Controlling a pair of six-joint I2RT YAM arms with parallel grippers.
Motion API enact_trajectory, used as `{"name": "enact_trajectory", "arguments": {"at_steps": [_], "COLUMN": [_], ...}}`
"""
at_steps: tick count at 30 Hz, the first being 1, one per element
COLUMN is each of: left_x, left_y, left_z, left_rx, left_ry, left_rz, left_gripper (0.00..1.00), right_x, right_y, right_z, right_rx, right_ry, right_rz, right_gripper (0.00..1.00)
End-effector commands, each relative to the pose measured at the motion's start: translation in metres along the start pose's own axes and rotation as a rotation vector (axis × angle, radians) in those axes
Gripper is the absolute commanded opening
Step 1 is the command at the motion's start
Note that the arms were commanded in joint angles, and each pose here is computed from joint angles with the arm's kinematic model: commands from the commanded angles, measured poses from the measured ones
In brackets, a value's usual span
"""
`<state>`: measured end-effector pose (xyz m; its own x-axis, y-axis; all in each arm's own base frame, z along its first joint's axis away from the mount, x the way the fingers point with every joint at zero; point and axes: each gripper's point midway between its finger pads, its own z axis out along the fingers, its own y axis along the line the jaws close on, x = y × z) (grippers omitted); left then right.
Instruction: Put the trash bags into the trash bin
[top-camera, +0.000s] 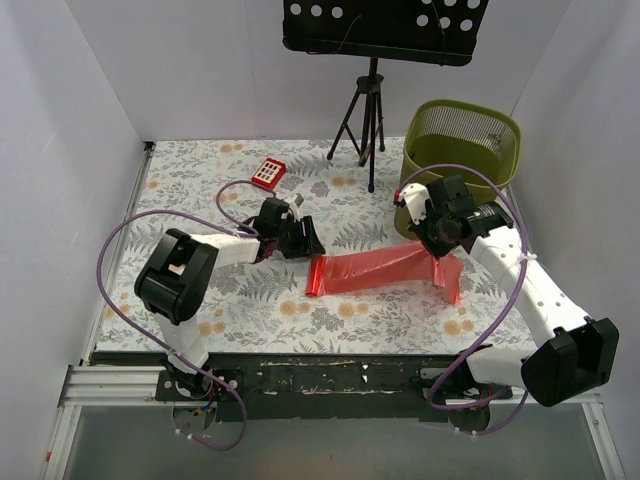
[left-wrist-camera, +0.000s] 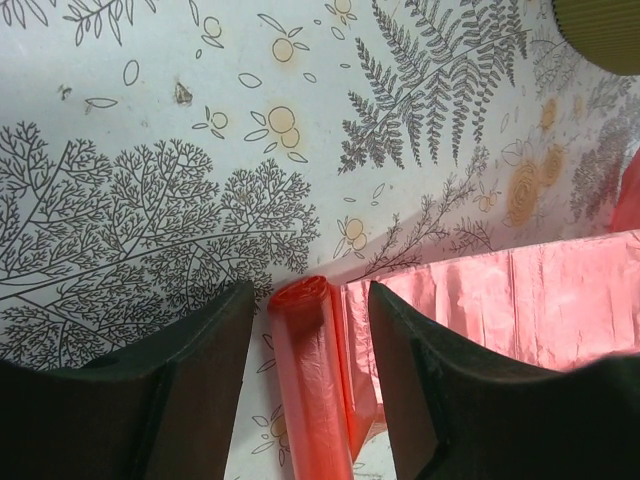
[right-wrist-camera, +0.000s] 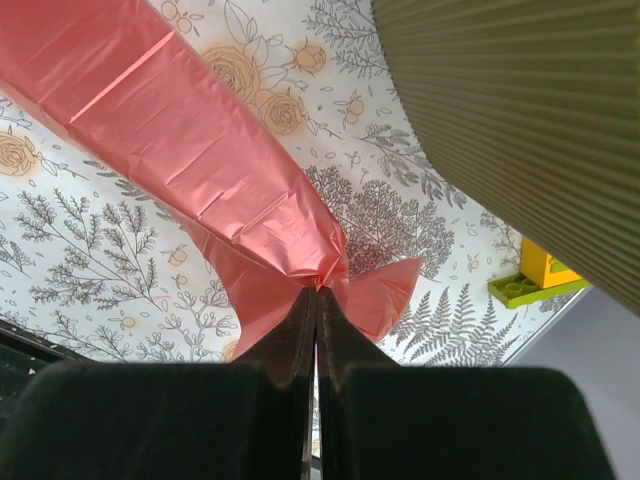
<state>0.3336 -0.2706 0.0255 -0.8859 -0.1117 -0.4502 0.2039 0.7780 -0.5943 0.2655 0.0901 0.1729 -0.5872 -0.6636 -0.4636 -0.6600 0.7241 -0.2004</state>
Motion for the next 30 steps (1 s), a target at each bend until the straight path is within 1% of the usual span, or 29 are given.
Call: {"name": "enact_trajectory", "arguments": {"at_steps": [1,7,13,16,23,30], "left_x": [0.112,0.113,0.127,0.140,0.150,0.155], "left_y": [0.101,0.112,0.115,0.115,0.115,0.107], "left_z": [-0.014,-0.025,-0.027,-0.029,-0.027,-0.031], "left_rx": [-0.433,-0.534,-0.558,-0.570,-0.571,-0.571], "left_ry": [0.303,0.295,0.337,0.369,0.411,0.416], "left_rz": [0.007,0.013,0.010,0.015,0.035,0.057], "left_gripper": [0.50,0.44,0.41,0.40,0.39,0.45], "right_x": [-0.005,-0.009,-0.012,-0.010,-0.004,-0.005], "right_y": [-0.004,0.000,-0.002,-0.002,-0.003,-0.004], "right_z": [-0.001,0.003,0.001,0.002,0.005,0.004], "right_rx": [0.041,0.023,0.034,0.040,0.050,0.052], "right_ry": [-0.051,-0.085,-0.105,-0.110,-0.115,-0.126], "right_rz": [0.034,0.044,0.053,0.057,0.079,0.099], "right_gripper": [0.01,0.01,0.01,0.01,0.01,0.01]}}
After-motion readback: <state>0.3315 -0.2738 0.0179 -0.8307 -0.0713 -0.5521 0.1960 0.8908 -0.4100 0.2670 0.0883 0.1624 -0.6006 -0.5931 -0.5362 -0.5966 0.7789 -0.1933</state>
